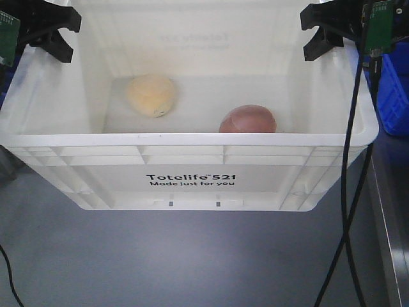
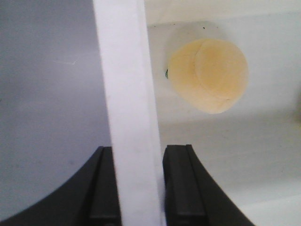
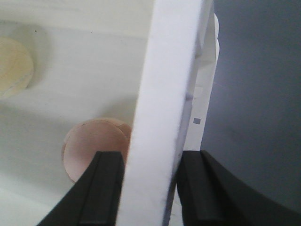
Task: Place moving items into box and shelve
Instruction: 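Hold the tote level with both grippers while base turns toward shelf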
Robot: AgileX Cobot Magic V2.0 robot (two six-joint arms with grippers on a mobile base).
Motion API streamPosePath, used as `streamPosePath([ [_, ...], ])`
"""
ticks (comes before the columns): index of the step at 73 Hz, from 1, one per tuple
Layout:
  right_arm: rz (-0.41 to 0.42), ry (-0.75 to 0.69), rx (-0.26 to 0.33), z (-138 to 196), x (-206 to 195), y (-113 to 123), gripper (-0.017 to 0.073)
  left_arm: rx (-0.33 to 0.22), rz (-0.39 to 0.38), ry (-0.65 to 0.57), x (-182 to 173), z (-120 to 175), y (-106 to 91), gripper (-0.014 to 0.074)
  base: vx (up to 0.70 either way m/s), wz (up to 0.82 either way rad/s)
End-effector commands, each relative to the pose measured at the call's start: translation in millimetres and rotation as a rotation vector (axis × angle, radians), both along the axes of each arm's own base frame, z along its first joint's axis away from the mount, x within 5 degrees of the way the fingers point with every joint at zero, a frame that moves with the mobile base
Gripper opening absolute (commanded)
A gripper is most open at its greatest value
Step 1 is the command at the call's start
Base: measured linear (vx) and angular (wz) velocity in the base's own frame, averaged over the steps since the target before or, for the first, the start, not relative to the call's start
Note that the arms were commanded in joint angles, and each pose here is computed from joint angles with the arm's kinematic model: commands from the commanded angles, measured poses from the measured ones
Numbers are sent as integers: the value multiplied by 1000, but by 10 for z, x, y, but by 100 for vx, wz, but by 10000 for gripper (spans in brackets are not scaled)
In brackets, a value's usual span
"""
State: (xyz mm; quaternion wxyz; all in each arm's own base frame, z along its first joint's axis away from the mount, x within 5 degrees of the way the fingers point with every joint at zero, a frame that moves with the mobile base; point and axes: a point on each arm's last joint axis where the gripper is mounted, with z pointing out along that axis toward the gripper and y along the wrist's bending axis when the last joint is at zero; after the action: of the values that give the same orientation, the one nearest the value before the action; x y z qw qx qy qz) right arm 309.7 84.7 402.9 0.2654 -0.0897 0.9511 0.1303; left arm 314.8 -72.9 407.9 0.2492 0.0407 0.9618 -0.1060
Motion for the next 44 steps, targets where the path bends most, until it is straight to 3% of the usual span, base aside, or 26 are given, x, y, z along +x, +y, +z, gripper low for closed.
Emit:
streamPosePath([
  [1,32,-186,159,400,-136,96,-10,-143,-25,-180,-122,371,-105,-17,34,-32],
  [44,31,-186,159,400,-136,96,-10,-143,-25,-179,-122,371,-105,-17,38,-23],
])
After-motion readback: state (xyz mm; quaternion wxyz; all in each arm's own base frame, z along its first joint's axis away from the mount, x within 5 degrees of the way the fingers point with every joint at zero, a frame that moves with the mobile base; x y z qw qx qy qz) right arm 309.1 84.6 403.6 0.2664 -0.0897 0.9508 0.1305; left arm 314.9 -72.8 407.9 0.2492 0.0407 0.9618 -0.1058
